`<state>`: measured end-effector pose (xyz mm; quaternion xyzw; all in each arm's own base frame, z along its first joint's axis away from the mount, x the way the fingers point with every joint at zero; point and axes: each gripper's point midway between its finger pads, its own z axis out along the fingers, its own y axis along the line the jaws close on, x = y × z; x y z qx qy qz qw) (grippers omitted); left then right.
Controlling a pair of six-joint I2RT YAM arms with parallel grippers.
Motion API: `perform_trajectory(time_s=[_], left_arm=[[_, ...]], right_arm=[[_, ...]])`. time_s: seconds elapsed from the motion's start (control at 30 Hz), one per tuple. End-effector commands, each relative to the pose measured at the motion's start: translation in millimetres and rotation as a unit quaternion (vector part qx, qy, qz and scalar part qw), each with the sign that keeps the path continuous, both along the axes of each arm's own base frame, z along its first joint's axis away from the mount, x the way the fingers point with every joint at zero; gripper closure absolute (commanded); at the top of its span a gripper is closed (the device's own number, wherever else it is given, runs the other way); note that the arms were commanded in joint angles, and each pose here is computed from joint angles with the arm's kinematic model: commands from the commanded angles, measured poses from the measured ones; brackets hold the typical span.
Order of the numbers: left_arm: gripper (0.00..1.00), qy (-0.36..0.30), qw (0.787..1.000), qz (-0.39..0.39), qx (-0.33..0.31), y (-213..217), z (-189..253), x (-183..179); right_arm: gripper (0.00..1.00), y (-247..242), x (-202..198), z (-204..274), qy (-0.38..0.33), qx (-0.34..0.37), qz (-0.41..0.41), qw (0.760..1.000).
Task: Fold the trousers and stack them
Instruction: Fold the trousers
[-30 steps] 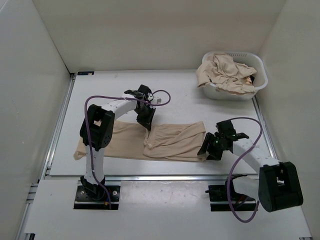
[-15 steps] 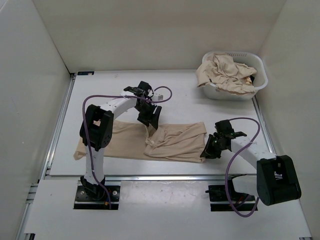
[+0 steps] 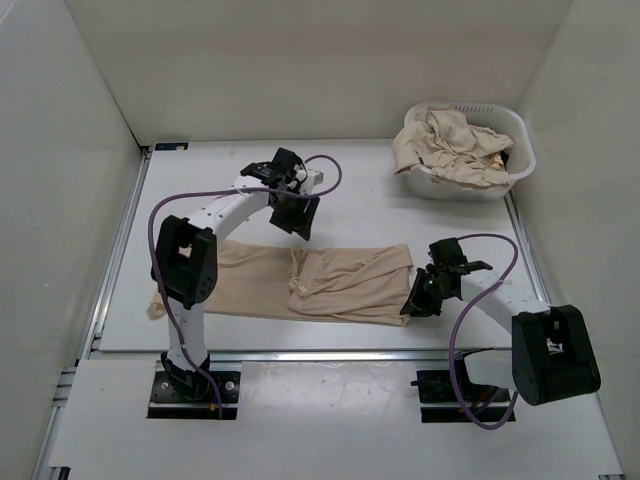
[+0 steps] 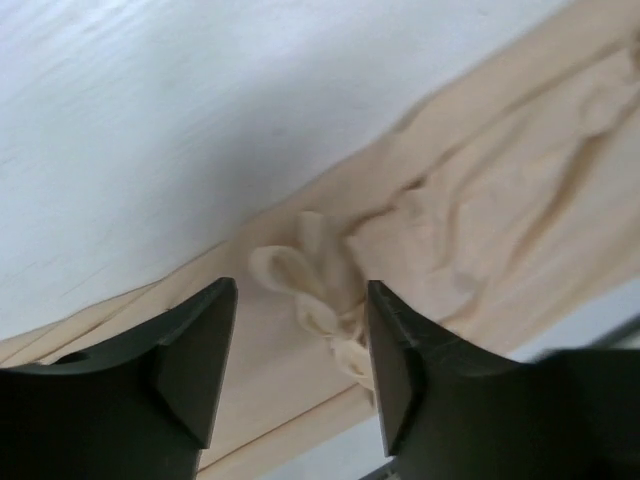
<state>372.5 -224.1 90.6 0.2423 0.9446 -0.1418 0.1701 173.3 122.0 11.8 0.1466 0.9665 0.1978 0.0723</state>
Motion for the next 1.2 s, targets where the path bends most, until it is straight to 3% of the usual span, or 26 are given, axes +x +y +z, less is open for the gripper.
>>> perform_trajectory(time_s=[0.0, 0.03, 0.07, 0.2, 0.27, 0.4, 0.43, 0.47, 0.77, 0.9, 0.93, 1.0, 1.03, 1.07, 1.17], left_arm=[[0.34, -0.004, 0.997, -0.054, -0.063, -40.5, 30.6, -20.7], [0.25, 0.015, 0.996, -0.060, -0.071, -43.7, 22.0, -26.4], [0.24, 0.021, 0.996, -0.059, -0.068, -43.7, 16.2, -26.5], [0.22, 0.068, 0.997, -0.045, -0.015, -30.3, -27.3, -30.8], [0.24, 0.103, 0.993, -0.050, -0.019, -33.5, -42.3, -39.1], [0.54, 0.114, 0.992, -0.052, -0.023, -36.7, -48.9, -39.6], [0.76, 0.112, 0.992, -0.051, -0.019, -35.7, -47.2, -38.4], [0.86, 0.112, 0.992, -0.051, -0.019, -35.7, -47.2, -38.4], [0.86, 0.041, 0.998, -0.012, 0.045, -2.5, -29.0, -15.4], [0.86, 0.047, 0.997, -0.010, 0.055, 2.4, -35.2, -19.7], [0.86, 0.054, 0.997, -0.012, 0.053, 2.3, -37.8, -23.4], [0.86, 0.065, 0.996, -0.014, 0.052, 1.8, -43.5, -27.6], [0.83, 0.067, 0.996, -0.016, 0.048, 0.5, -43.3, -28.4], [0.79, 0.067, 0.996, -0.016, 0.048, 0.5, -43.3, -28.4], [0.62, 0.065, 0.997, -0.017, 0.042, -1.2, -39.4, -28.7]], right_arm=[[0.82, -8.5, -5.3, -7.0, 0.013, -0.028, 0.007, 0.999], [0.82, -8.5, -5.3, -7.1, 0.013, -0.028, 0.007, 0.999], [0.82, -8.7, -6.3, -8.6, 0.017, -0.030, 0.007, 0.999], [0.84, -9.0, -7.3, -10.2, 0.022, -0.031, 0.008, 0.999], [0.85, -9.0, -7.3, -10.2, 0.022, -0.031, 0.008, 0.999], [0.94, -9.0, -7.3, -10.2, 0.022, -0.031, 0.008, 0.999], [0.98, -9.0, -7.3, -10.2, 0.022, -0.031, 0.008, 0.999], [1.00, -9.4, -8.9, -8.7, 0.023, -0.031, 0.008, 0.999], [1.00, -17.4, -30.9, -7.0, 0.031, -0.040, 0.037, 0.998], [1.00, -18.5, -32.3, -6.1, 0.027, -0.042, 0.046, 0.998], [0.95, -17.1, -33.1, -5.4, 0.027, -0.037, 0.054, 0.998], [0.76, -15.5, -29.6, -2.3, 0.017, -0.033, 0.066, 0.997], [0.61, -14.4, -23.8, 5.0, 0.010, -0.033, 0.071, 0.997], [0.35, -14.1, -20.8, 8.8, 0.005, -0.034, 0.076, 0.997], [0.20, -15.3, -2.9, 24.8, -0.031, -0.040, 0.094, 0.994]])
